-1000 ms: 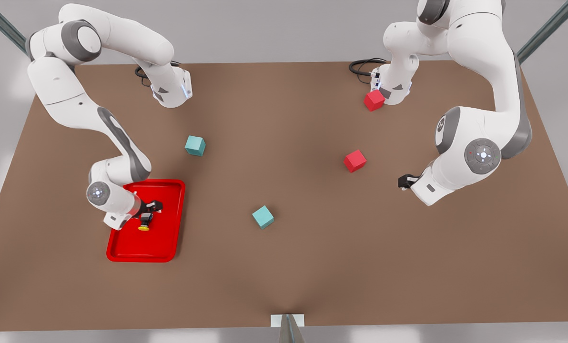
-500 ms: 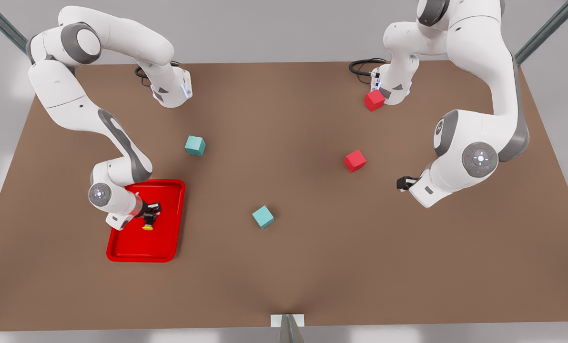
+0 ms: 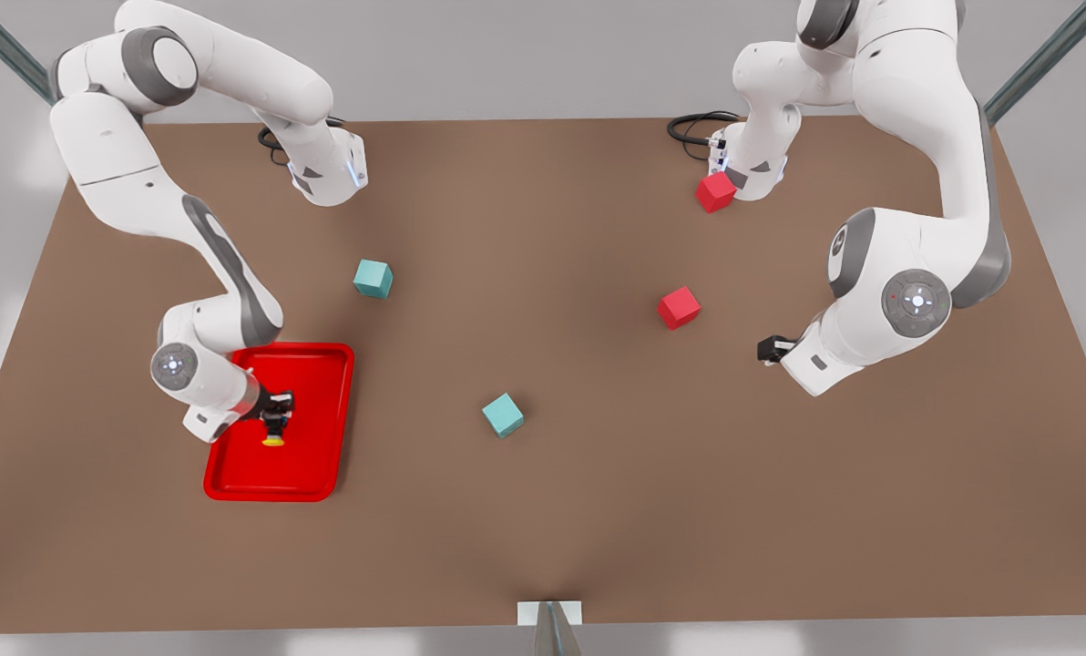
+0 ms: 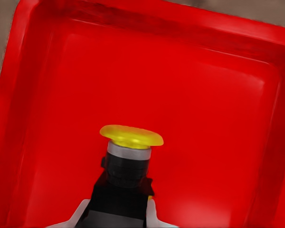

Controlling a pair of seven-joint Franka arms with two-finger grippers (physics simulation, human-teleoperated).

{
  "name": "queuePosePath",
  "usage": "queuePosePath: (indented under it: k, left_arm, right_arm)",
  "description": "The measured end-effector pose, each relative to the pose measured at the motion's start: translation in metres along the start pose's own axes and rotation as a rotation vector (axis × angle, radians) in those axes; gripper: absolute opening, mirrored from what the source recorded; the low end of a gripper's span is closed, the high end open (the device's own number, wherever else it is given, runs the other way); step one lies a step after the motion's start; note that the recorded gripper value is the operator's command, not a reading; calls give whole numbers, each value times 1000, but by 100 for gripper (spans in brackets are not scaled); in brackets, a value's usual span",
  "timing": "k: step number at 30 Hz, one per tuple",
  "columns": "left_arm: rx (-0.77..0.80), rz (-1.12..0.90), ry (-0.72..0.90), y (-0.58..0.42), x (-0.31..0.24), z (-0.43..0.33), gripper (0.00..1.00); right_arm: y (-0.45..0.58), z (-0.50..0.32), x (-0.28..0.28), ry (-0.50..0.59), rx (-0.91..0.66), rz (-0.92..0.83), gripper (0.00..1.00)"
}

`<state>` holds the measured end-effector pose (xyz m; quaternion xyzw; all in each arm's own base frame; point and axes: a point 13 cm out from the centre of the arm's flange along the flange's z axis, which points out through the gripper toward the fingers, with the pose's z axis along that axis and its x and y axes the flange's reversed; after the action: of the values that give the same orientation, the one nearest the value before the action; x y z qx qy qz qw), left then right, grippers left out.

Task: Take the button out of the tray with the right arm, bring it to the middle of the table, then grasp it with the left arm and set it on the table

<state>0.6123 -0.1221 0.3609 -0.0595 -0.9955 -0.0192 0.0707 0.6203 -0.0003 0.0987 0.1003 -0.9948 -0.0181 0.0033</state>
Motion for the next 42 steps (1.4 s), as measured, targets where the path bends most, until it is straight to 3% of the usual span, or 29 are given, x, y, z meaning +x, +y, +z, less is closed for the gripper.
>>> queuePosePath:
  k: [4, 8, 14, 20, 25, 26, 27, 28, 32, 35, 39, 42]
  left_arm:
    - [1, -9, -3, 6, 0, -3, 100]
    - [0, -3, -1, 2, 3, -5, 100]
    - [-1, -5, 3, 3, 4, -4, 100]
    - [-1, -3, 6, 3, 2, -1, 100]
    - [0, -2, 12, 2, -1, 6, 100]
    - [0, -2, 11, 2, -1, 6, 100]
    - [0, -2, 10, 2, -1, 6, 100]
    - [0, -1, 10, 1, -1, 6, 100]
    - [0, 0, 7, 0, -2, 5, 100]
    - [-1, 92, -60, -61, -5, -27, 100]
    - [27, 320, -86, -238, 25, -22, 100]
    - [39, 308, -56, -272, 8, 36, 100]
  right_arm:
    - [107, -55, -67, -27, 27, -31, 46]
    - [290, -64, -119, -54, 12, -30, 47]
    - [544, -40, -96, -77, -194, 19, 48]
    - [647, -21, -68, -44, -381, 103, 49]
    - [646, 26, -67, -17, -386, 210, 51]
    - [640, 35, -70, -16, -382, 233, 55]
    - [633, 43, -74, -17, -377, 255, 97]
    - [627, 49, -78, -20, -372, 275, 100]
    - [618, 45, -86, -27, -369, 327, 100]
    - [602, -61, -98, -50, -410, 371, 100]
    - [395, -179, -86, -4, -359, 556, 100]
    - [197, -226, -54, -14, -262, 648, 100]
